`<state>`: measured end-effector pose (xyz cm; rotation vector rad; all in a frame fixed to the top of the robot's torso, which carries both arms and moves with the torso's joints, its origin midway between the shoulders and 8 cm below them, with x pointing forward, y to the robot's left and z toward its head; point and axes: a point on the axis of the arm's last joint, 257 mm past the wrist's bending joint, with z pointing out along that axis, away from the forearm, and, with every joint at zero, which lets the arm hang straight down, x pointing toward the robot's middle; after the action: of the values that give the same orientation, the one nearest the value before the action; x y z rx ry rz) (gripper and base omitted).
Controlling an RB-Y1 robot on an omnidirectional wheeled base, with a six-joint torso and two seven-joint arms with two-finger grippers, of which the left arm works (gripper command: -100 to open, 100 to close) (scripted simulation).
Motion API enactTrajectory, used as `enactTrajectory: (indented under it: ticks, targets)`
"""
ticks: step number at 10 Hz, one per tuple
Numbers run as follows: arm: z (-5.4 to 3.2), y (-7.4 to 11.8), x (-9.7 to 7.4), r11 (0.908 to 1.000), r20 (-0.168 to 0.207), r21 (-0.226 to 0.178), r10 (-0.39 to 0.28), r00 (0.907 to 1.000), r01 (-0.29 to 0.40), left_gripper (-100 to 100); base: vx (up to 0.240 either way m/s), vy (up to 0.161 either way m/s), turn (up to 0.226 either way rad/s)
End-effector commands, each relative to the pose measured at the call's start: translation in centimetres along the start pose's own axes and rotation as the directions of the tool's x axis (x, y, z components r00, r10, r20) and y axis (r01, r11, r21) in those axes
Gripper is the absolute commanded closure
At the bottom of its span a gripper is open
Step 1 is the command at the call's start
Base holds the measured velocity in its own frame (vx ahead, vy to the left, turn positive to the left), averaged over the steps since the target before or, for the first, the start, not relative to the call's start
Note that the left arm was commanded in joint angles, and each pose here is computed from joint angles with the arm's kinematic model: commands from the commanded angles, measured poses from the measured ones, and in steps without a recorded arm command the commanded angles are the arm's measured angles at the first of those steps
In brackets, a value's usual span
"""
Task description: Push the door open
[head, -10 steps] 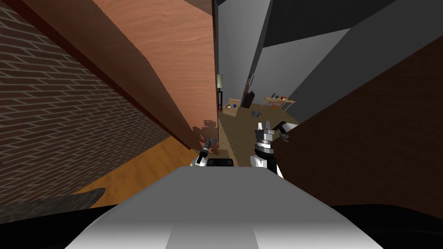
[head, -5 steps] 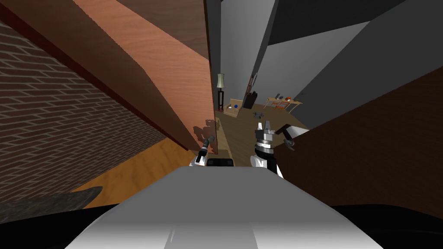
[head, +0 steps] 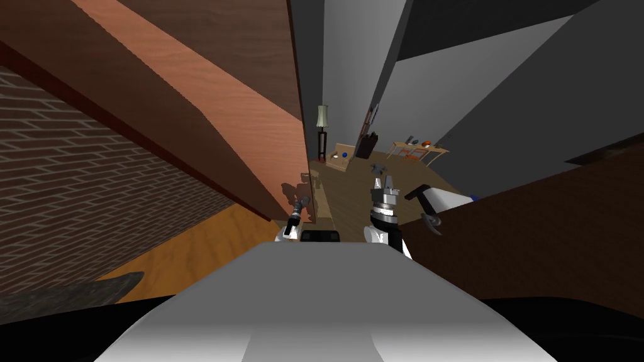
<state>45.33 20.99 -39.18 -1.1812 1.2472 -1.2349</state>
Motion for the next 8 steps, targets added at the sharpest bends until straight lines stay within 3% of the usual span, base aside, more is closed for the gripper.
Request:
enactTrajectory:
  ticks: [1, 8]
  targets:
    - [0.01, 0.0, -0.9, 1.0, 0.014, 0.0, 0.006, 0.9999, -0.006, 100, 0.131, -0.011, 0.029]
    - [-0.05, -0.1, -5.2, 0.9997, 0.097, -0.001, 0.026, 0.995, -0.026, 100, 0.188, -0.067, 0.046]
